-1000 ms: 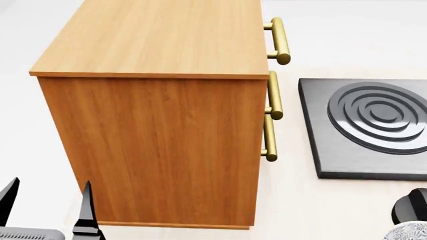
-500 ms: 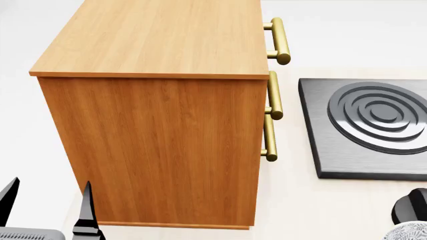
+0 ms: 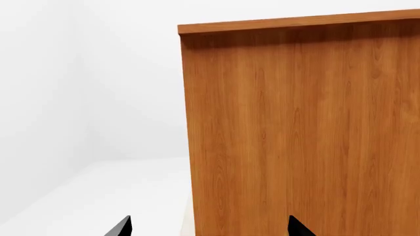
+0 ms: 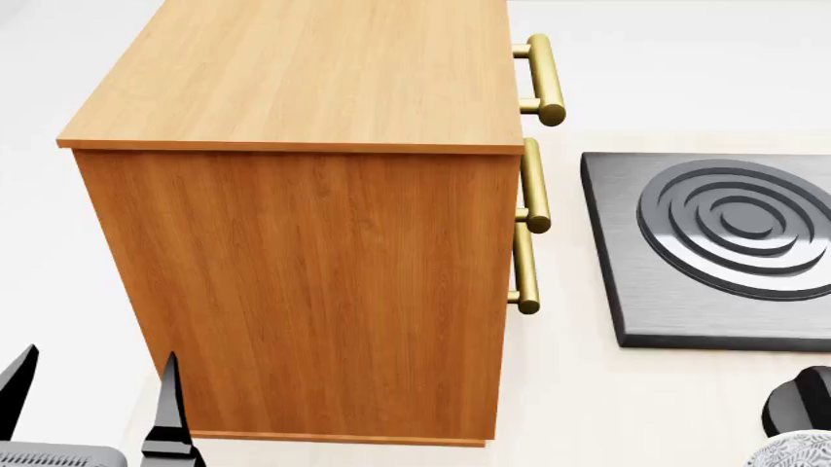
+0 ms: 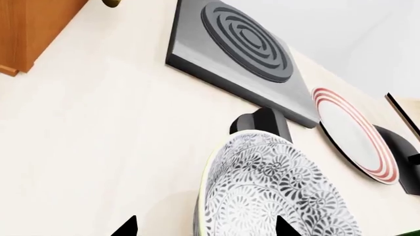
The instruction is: Put the bowl on the top of the cabinet.
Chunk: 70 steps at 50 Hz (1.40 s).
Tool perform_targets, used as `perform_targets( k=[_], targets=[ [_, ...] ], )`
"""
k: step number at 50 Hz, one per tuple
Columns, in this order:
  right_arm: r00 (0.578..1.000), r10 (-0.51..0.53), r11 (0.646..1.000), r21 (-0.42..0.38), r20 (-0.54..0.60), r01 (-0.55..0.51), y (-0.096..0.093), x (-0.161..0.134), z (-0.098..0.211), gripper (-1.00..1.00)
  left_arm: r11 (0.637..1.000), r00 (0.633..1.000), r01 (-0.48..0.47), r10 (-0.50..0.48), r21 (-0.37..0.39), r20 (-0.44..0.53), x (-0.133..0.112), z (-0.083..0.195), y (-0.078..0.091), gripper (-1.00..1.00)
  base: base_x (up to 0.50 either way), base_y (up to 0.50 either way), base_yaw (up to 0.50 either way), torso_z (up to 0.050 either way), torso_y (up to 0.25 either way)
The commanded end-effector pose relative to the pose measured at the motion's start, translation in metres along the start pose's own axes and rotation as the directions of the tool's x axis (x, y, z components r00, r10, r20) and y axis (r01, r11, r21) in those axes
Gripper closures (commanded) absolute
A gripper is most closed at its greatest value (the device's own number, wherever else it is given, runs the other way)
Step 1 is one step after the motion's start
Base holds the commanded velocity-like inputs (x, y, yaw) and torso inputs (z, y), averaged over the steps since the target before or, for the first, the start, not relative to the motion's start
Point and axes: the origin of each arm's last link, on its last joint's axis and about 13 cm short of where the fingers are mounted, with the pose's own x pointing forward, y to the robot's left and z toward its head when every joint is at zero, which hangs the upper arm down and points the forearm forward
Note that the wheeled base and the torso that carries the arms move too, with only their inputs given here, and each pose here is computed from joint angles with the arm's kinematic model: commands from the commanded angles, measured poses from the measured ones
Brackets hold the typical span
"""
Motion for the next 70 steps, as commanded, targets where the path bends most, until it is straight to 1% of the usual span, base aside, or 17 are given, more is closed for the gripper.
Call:
perform_targets(
  k=[1,27,70],
  targets=[
    [1.000,0.001,1.000,0.002,-0.002,-0.001,0.0003,0.0006,-0.0007,-1.00,1.000,1.000,0.000,0.000,0.003,0.003,-0.0002,0.0014,0.0000,-1.00,0.00,0.00,0.00,0.000,0.000],
    [1.000,0.004,1.000,0.008,-0.011,-0.003,0.0022,0.0061,-0.0042,-1.00,1.000,1.000,0.000,0.000,0.009,-0.003,0.0001,-0.0003,-0.0004,-1.00,0.00,0.00,0.00,0.000,0.000],
    [1.000,0.001,1.000,0.018,-0.011,0.000,0.0017,0.0066,-0.0054,-1.00,1.000,1.000,0.001,-0.001,0.006,-0.009,-0.0003,-0.0040,-0.0011,-1.00,0.00,0.00,0.00,0.000,0.000]
  ],
)
